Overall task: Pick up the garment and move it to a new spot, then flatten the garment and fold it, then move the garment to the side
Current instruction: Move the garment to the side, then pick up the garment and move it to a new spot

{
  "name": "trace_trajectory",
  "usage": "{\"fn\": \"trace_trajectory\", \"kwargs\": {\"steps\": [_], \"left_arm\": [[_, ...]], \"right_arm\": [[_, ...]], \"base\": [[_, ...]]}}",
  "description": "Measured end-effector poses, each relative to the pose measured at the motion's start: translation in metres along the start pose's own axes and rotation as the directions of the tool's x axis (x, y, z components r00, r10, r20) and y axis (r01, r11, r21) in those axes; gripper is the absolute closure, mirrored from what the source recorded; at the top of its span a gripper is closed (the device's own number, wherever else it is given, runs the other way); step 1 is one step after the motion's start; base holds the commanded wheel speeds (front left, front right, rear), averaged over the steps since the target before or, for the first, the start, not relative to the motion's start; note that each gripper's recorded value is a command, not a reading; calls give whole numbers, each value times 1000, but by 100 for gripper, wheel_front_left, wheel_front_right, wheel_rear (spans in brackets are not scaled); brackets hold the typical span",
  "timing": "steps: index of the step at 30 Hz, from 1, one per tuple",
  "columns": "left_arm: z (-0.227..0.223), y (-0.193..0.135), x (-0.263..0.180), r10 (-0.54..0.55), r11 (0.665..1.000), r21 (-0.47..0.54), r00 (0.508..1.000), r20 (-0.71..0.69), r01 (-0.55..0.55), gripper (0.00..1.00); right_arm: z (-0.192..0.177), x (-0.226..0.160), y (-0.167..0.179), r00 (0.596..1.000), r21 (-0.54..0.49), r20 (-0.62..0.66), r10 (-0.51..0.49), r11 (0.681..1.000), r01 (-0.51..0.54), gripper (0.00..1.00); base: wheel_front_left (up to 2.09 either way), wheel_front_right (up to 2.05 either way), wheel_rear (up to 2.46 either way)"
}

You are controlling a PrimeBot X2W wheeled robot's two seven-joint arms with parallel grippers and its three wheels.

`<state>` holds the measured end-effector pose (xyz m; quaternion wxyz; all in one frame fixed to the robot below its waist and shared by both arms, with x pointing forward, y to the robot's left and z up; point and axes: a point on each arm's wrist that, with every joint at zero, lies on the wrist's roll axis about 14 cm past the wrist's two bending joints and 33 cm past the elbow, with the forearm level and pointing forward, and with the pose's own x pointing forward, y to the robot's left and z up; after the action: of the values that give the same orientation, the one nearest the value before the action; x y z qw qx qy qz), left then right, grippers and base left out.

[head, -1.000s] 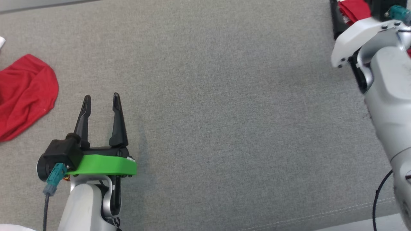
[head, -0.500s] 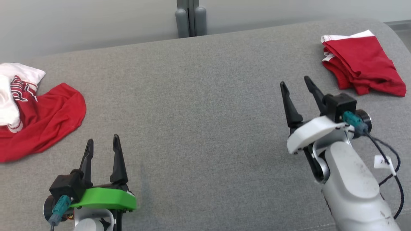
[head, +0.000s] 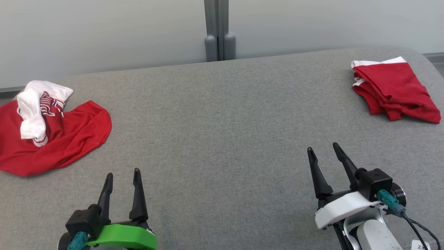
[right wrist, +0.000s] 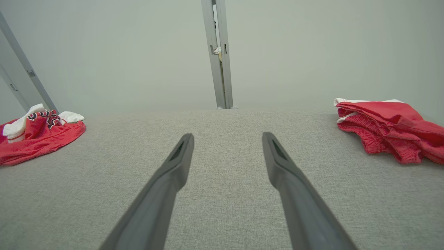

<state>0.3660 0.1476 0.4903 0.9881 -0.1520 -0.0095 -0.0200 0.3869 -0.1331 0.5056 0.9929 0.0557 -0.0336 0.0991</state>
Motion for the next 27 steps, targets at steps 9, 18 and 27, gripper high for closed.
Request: {"fn": "trace_trajectory", "kwargs": {"steps": [9,18,27], "left_arm": [[-1,-4,-1,-14,1000,6,1000,-4,14,0],[-2,-2,-2,-7,1000,5,1000,-6,7,0],[8,23,-12,78,997,12,997,22,-78,0]], "right_arm": [[2,-7,-2,1000,23,9,-13,1000,13,0],[-1,-4,1,1000,26,1,-4,1000,4,0],[-6,11,23,998,33,-7,68,997,-68,0]], "base": [[0,0,0],[0,0,0],[0,0,0]]}}
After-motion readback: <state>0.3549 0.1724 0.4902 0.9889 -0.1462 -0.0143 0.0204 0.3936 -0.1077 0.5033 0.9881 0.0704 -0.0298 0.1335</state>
